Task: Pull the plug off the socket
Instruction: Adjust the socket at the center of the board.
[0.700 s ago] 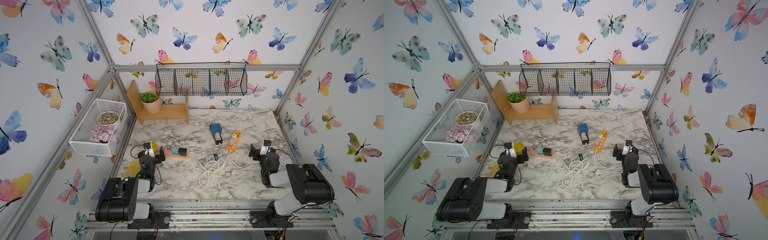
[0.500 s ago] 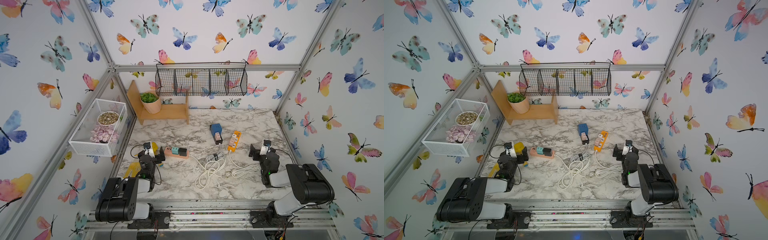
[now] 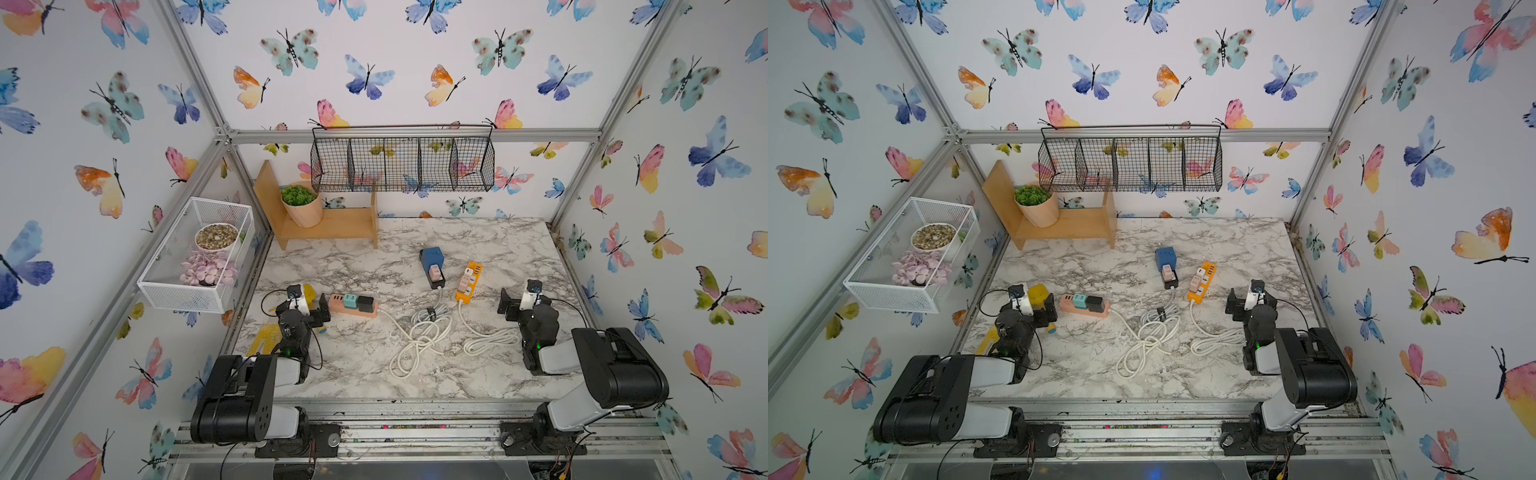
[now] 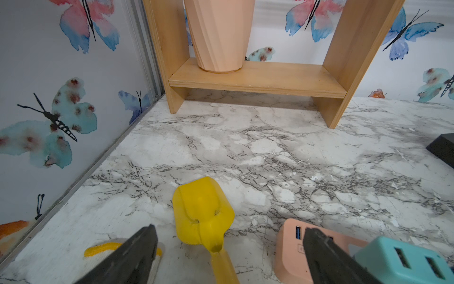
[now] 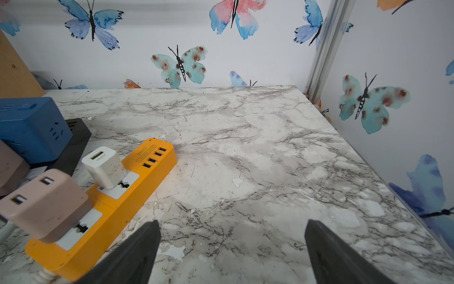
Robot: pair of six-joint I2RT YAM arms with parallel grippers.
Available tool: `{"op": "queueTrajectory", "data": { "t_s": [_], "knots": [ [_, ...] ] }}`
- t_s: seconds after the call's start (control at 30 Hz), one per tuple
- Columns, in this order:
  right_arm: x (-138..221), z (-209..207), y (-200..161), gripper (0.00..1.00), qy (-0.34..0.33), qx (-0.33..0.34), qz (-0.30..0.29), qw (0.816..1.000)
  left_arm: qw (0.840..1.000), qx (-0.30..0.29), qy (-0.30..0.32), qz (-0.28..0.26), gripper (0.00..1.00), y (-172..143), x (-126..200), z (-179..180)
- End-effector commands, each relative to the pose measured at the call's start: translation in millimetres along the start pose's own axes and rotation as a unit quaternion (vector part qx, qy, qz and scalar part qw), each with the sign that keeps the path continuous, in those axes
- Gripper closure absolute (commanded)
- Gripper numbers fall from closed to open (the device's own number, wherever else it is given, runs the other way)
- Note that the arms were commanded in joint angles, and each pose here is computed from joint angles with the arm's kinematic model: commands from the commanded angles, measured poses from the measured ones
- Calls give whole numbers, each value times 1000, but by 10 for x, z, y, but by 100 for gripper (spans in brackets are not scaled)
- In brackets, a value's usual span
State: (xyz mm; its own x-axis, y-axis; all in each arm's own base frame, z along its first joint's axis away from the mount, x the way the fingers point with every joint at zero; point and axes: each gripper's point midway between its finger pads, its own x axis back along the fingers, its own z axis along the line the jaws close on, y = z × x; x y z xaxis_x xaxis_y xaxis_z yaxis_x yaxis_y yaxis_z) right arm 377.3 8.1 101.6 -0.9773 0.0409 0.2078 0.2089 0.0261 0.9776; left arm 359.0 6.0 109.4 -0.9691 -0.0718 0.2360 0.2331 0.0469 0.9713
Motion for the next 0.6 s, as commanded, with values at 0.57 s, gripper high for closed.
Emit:
{"op": "queueTrajectory", "data": {
  "t_s": [0.57],
  "knots": [
    [-49, -25, 2325, 2, 1, -86, -113, 990, 998, 10, 35, -59, 2, 1637, -32, -252]
  ]
}}
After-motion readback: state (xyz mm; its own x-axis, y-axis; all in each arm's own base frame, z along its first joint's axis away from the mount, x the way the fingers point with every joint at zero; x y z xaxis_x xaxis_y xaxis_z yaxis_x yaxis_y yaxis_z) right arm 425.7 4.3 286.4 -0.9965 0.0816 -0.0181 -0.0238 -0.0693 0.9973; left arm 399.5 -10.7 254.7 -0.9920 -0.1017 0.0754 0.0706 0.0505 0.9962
